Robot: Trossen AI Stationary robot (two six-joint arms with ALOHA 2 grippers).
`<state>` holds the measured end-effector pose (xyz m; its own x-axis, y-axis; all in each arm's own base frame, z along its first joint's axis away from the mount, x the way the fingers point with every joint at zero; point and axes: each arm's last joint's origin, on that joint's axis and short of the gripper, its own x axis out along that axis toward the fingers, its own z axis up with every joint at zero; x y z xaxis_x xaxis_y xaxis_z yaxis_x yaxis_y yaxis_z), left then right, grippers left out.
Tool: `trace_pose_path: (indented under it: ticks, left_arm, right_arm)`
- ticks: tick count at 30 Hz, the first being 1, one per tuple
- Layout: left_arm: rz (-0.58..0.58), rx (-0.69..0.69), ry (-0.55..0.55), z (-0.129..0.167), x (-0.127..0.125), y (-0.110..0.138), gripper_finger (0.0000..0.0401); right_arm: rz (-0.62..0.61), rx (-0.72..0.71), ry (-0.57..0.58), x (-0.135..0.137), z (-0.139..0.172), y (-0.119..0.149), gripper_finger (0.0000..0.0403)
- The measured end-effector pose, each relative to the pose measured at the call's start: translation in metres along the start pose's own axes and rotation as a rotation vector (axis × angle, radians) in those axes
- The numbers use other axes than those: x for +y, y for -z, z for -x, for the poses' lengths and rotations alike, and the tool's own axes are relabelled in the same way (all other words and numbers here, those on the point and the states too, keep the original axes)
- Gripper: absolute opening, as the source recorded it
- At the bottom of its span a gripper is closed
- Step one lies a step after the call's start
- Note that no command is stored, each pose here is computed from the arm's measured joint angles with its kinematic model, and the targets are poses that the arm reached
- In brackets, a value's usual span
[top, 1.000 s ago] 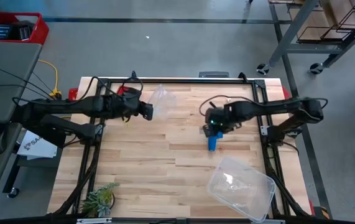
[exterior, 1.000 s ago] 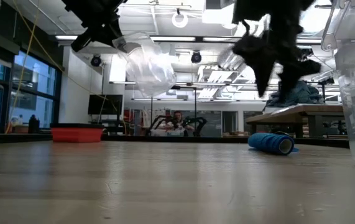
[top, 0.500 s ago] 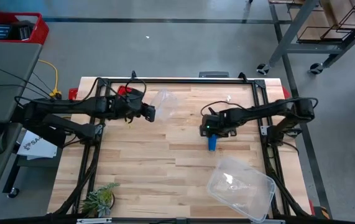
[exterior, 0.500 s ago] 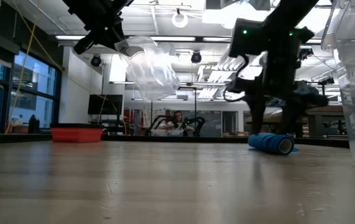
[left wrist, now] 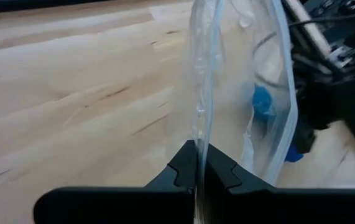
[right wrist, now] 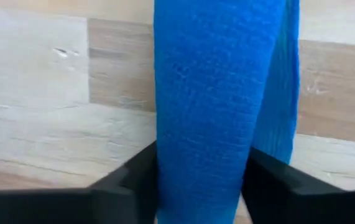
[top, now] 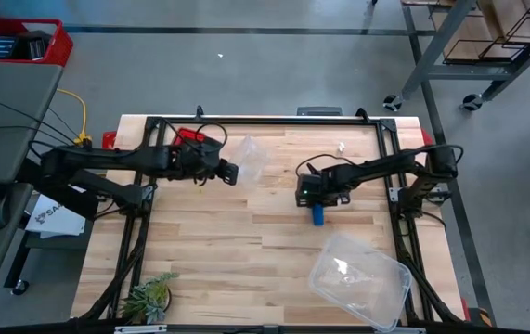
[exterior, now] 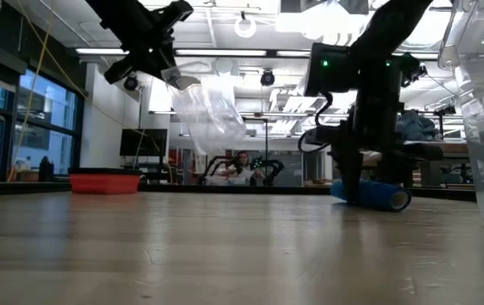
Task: Roll bandage
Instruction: Put the blue rolled bandage into the transparent zip bag
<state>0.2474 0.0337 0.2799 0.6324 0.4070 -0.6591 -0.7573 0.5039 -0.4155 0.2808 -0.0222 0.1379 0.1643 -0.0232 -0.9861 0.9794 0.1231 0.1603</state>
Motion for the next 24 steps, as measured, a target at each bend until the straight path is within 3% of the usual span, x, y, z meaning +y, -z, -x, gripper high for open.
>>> trace_pose_path:
  ticks: [5,7,12,17,24]
  left_arm:
    - [-0.012,0.032,-0.022,-0.011,-0.001,0.004,0.0000]
    - [-0.014,0.047,-0.019,-0.013,-0.002,0.006,0.0000]
    - [-0.039,0.120,0.062,-0.023,-0.006,0.006,0.0000]
    - [-0.086,0.217,0.167,-0.043,-0.018,0.001,0.0000]
    - [-0.251,0.214,0.204,-0.058,-0.060,-0.026,0.0000]
  right_arm:
    - [0.047,-0.071,-0.070,-0.001,0.022,-0.003,0.0050]
    - [0.062,-0.127,-0.128,-0.001,0.037,-0.006,0.0020]
    - [-0.002,-0.378,-0.432,-0.002,0.098,-0.015,0.0040]
    - [-0.062,-0.682,-0.789,0.001,0.158,-0.029,0.0016]
    - [-0.096,-0.848,-1.033,0.007,0.187,-0.044,0.0016]
